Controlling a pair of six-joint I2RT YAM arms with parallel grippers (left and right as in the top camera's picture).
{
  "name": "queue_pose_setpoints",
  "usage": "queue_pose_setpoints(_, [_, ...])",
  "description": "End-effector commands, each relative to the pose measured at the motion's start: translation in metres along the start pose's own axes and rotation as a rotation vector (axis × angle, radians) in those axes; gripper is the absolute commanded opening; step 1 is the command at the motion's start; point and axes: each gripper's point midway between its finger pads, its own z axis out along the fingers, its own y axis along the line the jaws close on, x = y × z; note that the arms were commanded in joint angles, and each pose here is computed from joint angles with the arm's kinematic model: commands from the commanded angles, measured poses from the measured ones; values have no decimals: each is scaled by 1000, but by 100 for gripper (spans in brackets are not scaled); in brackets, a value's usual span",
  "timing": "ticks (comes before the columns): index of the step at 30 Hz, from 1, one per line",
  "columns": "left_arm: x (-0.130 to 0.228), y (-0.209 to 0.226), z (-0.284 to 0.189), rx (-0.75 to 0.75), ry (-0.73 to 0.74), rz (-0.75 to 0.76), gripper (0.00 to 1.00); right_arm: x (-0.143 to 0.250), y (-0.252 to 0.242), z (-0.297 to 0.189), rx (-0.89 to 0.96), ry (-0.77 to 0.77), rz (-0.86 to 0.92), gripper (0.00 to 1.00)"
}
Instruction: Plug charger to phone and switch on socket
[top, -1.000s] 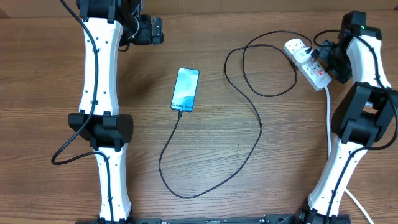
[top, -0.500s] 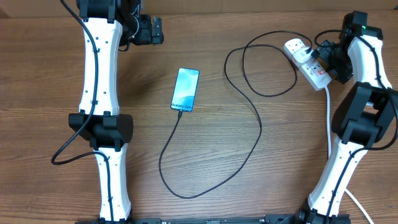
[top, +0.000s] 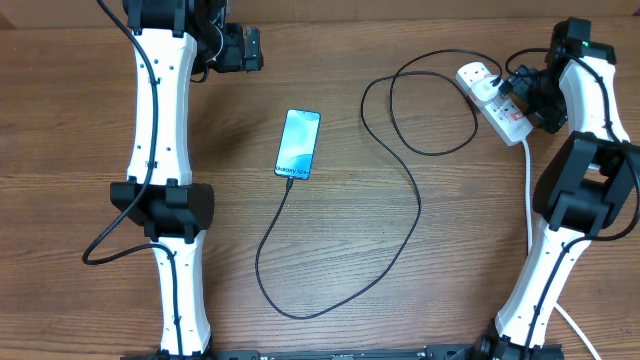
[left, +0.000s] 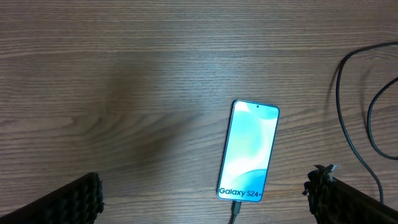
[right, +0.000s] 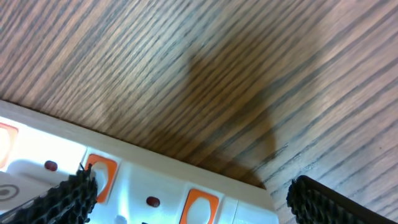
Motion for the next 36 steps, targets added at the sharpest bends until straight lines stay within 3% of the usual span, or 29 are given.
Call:
queue_pose_setpoints(1, [-1,3,-3,-14,-10,-7,100,33,8,37,-11,129,-71,100])
queue_pose_setpoints(9, [-1,3,-3,-14,-9,-7,100,27,5,8,-12,119,-32,100])
queue_pose_setpoints(15, [-1,3,-3,-14,-10,-7,100,4,-6,-89,-62,7,13,100])
queue_pose_setpoints(20, [-1,3,-3,-14,-9,-7,100,11,-15,-188,-122,-109,44,100])
queue_pose_setpoints(29, [-1,3,-3,-14,-9,-7,100,98,-34,-334,-202,-219,6,100])
queue_pose_setpoints(36, [-1,3,-3,-14,-10,-6,100,173,-33,-386,-261,-301,-119,100])
